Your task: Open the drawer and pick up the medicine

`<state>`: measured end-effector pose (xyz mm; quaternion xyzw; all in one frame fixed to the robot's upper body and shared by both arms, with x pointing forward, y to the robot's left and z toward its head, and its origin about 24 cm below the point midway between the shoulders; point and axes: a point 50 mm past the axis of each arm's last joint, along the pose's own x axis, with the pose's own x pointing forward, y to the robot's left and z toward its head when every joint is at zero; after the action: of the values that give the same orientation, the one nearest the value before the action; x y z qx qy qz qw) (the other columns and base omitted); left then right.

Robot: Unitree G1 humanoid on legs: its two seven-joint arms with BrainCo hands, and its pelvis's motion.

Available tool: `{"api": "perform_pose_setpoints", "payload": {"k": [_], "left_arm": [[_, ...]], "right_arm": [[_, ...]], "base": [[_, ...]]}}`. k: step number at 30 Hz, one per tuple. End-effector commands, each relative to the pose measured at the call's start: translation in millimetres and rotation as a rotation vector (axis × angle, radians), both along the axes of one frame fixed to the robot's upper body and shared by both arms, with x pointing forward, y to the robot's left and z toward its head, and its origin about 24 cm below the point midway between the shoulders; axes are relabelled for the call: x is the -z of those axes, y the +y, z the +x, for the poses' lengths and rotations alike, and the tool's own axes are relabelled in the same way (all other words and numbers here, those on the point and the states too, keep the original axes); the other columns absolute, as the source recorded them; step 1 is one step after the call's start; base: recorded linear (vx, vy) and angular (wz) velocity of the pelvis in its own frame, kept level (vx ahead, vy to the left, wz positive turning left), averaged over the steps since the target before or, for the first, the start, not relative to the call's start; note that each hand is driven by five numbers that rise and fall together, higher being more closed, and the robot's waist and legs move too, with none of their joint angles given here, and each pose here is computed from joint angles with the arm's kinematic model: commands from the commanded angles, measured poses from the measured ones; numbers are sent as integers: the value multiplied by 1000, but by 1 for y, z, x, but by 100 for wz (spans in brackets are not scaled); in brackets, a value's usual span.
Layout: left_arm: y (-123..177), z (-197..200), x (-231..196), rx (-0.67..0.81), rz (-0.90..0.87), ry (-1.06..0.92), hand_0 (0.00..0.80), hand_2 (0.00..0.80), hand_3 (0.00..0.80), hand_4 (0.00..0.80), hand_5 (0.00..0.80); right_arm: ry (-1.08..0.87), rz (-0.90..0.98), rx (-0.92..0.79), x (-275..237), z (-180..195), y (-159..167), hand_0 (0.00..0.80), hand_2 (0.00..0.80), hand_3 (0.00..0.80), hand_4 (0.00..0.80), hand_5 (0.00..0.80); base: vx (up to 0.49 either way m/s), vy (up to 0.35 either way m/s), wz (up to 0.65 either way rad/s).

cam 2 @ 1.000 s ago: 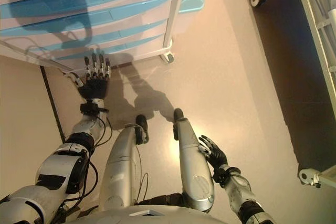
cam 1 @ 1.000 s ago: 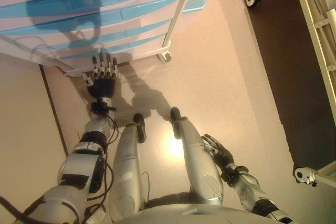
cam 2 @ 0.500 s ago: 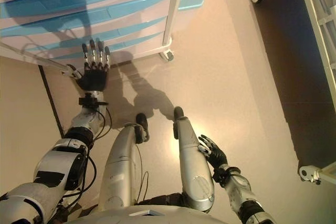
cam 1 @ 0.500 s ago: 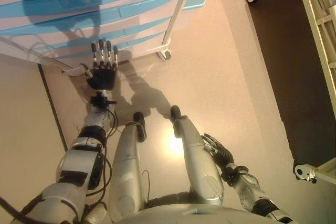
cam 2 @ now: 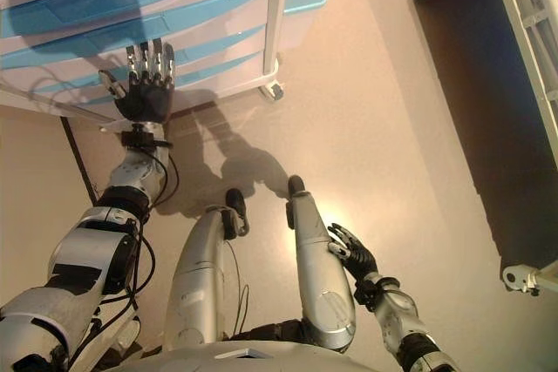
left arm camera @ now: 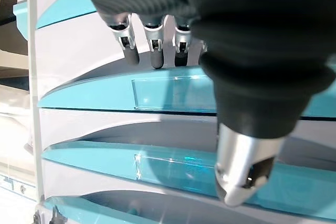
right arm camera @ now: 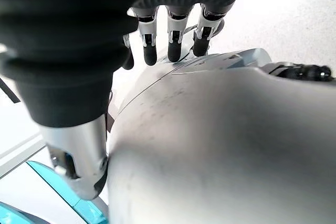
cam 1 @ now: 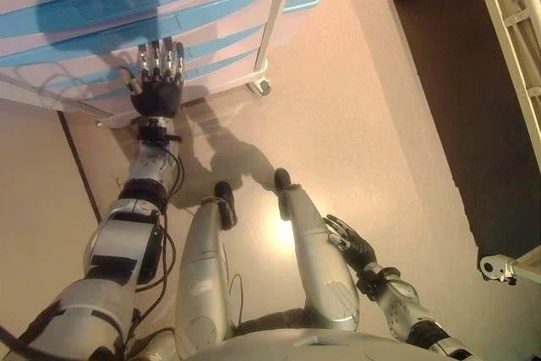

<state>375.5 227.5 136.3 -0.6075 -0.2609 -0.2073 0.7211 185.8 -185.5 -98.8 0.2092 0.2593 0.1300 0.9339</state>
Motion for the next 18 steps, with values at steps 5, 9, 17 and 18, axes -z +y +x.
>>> {"api": "perform_pose_setpoints", "payload": {"k": [5, 9, 17, 18], "left_arm": [[-2, 8, -46, -5, -31, -139, 0, 0, 0, 0, 0], [0, 9, -49, -13, -45, -149, 0, 0, 0, 0, 0], [5, 2, -66, -64, -92, -349, 0, 0, 0, 0, 0], [5, 1, -70, -72, -90, -376, 0, 0, 0, 0, 0]], "right_arm": [[6, -38, -31, 2, -13, -13, 0, 0, 0, 0, 0], [4, -39, -30, 2, -13, -16, 0, 0, 0, 0, 0], [1, -41, -21, 4, -15, -18, 0, 0, 0, 0, 0], [0, -40, -22, 4, -15, -18, 0, 0, 0, 0, 0]], "base": [[0, 6, 0], [0, 0, 0], [0, 0, 0], [0, 0, 0]]}}
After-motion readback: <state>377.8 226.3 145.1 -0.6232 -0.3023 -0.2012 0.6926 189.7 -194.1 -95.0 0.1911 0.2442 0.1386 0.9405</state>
